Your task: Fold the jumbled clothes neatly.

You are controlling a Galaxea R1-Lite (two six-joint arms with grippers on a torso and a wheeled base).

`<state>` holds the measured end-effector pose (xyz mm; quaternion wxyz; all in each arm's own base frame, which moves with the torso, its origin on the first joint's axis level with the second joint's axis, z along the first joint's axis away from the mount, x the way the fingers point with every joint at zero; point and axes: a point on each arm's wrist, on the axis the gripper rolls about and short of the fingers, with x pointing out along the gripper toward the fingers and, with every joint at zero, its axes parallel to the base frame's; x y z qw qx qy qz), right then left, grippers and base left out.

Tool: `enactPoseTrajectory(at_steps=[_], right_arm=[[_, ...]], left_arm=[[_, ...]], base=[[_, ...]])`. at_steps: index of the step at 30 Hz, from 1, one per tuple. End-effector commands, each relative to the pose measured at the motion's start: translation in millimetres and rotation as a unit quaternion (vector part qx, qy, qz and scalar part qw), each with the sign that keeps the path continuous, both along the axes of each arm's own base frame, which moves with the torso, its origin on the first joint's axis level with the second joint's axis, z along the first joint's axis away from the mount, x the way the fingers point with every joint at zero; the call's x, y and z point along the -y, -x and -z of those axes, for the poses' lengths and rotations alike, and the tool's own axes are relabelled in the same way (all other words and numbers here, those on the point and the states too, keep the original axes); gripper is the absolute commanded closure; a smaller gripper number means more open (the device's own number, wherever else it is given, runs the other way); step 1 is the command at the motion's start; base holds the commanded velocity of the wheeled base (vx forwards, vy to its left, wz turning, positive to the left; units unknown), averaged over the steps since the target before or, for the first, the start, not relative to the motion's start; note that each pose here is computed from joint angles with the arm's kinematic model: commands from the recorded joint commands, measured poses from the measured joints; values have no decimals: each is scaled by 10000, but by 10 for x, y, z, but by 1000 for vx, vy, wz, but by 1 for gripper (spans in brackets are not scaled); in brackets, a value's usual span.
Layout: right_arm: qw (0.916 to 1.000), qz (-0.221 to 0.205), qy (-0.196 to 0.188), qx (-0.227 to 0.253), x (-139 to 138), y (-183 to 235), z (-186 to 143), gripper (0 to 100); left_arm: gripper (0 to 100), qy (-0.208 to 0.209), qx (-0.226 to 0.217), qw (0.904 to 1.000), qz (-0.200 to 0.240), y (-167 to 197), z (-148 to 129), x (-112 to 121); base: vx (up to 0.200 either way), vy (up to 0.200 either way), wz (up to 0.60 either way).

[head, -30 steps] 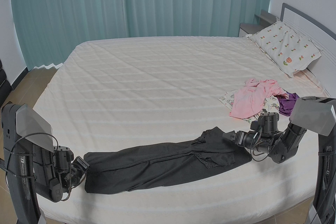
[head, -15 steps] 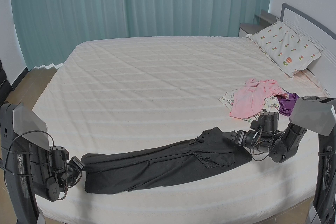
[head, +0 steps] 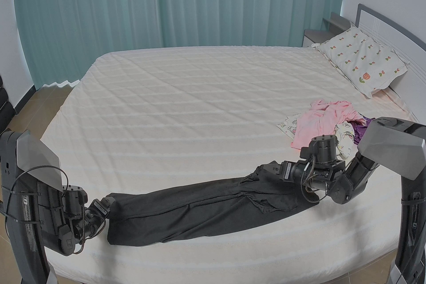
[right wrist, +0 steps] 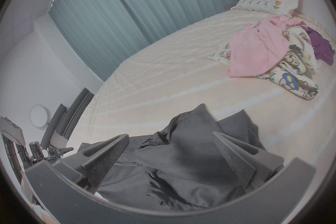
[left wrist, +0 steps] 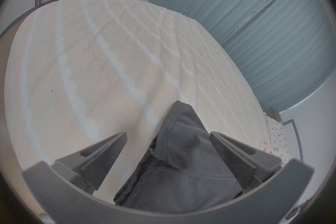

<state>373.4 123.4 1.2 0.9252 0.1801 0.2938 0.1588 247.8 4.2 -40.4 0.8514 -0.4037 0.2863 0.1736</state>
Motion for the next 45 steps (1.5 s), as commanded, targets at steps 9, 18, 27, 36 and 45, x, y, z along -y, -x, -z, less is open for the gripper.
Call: enactPoseTrajectory(at_steps=[9, 18, 27, 36, 45], right_arm=[[9981, -378, 317, -361, -682, -338, 182, 0], [9945, -487, 211, -900, -682, -294, 331, 0], [9938, -550, -112, -964, -786, -366, 311, 0], [9895, -201, -1319, -555, -936, -666, 80, 0], [9861, 10, -1624, -359, -944, -781, 124, 0]], left_arm=[[0, 170, 49, 9998, -30, 7, -5, 3], [0, 172, 11, 9998, -42, 26, -2, 3], [0, 167, 3, 9999, -40, 26, 1, 6], [0, 162, 3, 9999, -46, 26, 1, 6], [0, 162, 3, 9999, -46, 26, 1, 6]], base=[[0, 0, 0], [0, 0, 0], [0, 0, 0], [0, 0, 0], [0, 0, 0]])
